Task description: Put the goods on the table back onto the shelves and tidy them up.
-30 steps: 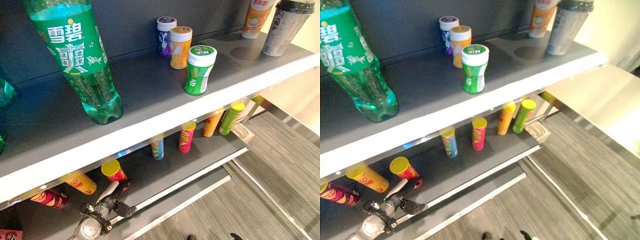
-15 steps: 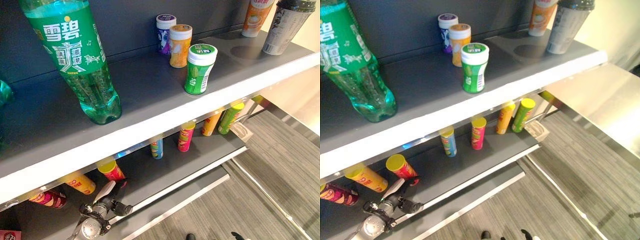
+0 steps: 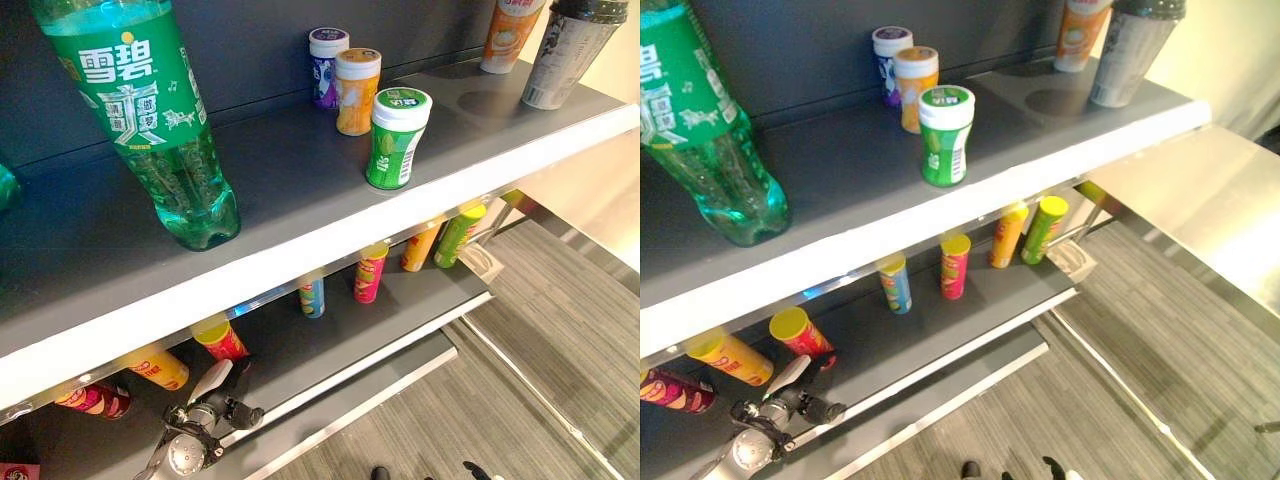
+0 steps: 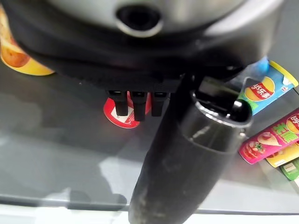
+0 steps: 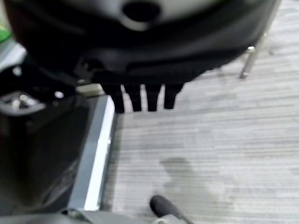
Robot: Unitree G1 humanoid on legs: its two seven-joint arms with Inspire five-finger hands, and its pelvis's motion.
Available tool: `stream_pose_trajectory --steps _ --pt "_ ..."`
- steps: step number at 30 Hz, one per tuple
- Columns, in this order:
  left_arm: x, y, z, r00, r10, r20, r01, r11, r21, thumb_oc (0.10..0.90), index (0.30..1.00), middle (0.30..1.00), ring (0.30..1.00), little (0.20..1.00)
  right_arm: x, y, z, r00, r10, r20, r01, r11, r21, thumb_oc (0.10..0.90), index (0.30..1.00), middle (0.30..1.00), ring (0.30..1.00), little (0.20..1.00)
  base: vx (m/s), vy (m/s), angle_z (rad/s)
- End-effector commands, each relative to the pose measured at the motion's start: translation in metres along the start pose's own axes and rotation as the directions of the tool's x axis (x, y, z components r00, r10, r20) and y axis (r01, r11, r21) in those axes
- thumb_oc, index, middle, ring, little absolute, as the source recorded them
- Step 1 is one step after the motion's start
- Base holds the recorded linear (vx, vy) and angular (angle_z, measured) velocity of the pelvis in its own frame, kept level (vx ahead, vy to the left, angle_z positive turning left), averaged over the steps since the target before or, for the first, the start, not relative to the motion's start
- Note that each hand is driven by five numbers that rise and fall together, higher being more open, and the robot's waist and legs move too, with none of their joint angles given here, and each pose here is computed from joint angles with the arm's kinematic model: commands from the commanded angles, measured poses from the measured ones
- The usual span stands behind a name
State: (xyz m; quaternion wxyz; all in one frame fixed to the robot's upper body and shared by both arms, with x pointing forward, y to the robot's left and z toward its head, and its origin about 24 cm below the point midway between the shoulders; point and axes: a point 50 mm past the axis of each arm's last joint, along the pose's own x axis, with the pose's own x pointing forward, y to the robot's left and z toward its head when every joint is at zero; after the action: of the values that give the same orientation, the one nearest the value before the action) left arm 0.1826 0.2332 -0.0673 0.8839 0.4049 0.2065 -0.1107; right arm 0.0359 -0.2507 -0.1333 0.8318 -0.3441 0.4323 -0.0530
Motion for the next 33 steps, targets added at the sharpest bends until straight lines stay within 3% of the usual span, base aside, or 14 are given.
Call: stream_pose_trajectory --steps 1,9,18,22,25,28,29,33 --pt "0.018 0.038 0.037 0.967 0.177 0.181 -0.173 0.984 -0.038 0.800 0.900 0.900 0.900 0.900 -0.002 -0.014 -0.002 0.997 -0.069 0.032 0.069 0.998 -0.003 0.800 0.900 0.900 0.900 0.900 0.00 0.000 0.00" --pt "-0.005 0.041 0.064 0.922 0.136 0.363 -0.074 0.981 -0.180 0.800 0.900 0.900 0.900 0.900 0.000 -0.014 0.000 0.996 -0.074 0.042 0.074 0.997 -0.003 0.800 0.900 0.900 0.900 0.900 -0.01 -0.005 0.03" --pt "-0.032 0.060 0.065 0.887 0.080 0.454 -0.004 0.986 -0.165 0.800 0.900 0.900 0.900 0.900 0.005 -0.013 0.005 0.996 -0.041 0.078 0.046 0.997 -0.065 0.800 0.900 0.900 0.900 0.900 -0.02 -0.008 0.08" --pt "-0.037 0.059 0.017 0.959 0.166 0.231 -0.111 0.967 -0.231 0.800 0.900 0.900 0.900 0.900 0.006 -0.005 -0.001 0.999 -0.039 0.014 0.040 0.998 -0.045 0.800 0.900 0.900 0.900 0.900 -0.06 -0.016 0.19" --pt "-0.046 0.043 -0.027 0.982 0.190 0.012 -0.181 0.950 -0.255 0.800 0.900 0.900 0.900 0.900 0.007 0.002 -0.004 0.999 -0.041 -0.036 0.041 0.999 -0.001 0.800 0.900 0.900 0.900 0.900 -0.05 -0.013 0.33" --pt "-0.057 0.016 -0.060 0.972 0.150 -0.180 -0.200 0.933 -0.300 0.800 0.900 0.900 0.900 0.900 0.005 0.010 -0.008 0.997 -0.020 -0.079 0.022 0.999 0.026 0.800 0.900 0.900 0.900 0.900 -0.04 -0.004 0.16" --pt "-0.057 0.016 -0.060 0.972 0.151 -0.179 -0.200 0.932 -0.301 0.800 0.900 0.900 0.900 0.900 0.005 0.010 -0.008 0.997 -0.020 -0.078 0.022 0.999 0.026 0.800 0.900 0.900 0.900 0.900 -0.03 -0.003 0.25" --pt "-0.073 -0.038 -0.091 0.909 0.021 -0.417 -0.210 0.886 -0.413 0.800 0.900 0.900 0.900 0.900 0.002 0.020 -0.016 0.987 0.007 -0.162 0.003 0.998 0.059 0.800 0.900 0.900 0.900 0.900 -0.02 -0.003 0.18"
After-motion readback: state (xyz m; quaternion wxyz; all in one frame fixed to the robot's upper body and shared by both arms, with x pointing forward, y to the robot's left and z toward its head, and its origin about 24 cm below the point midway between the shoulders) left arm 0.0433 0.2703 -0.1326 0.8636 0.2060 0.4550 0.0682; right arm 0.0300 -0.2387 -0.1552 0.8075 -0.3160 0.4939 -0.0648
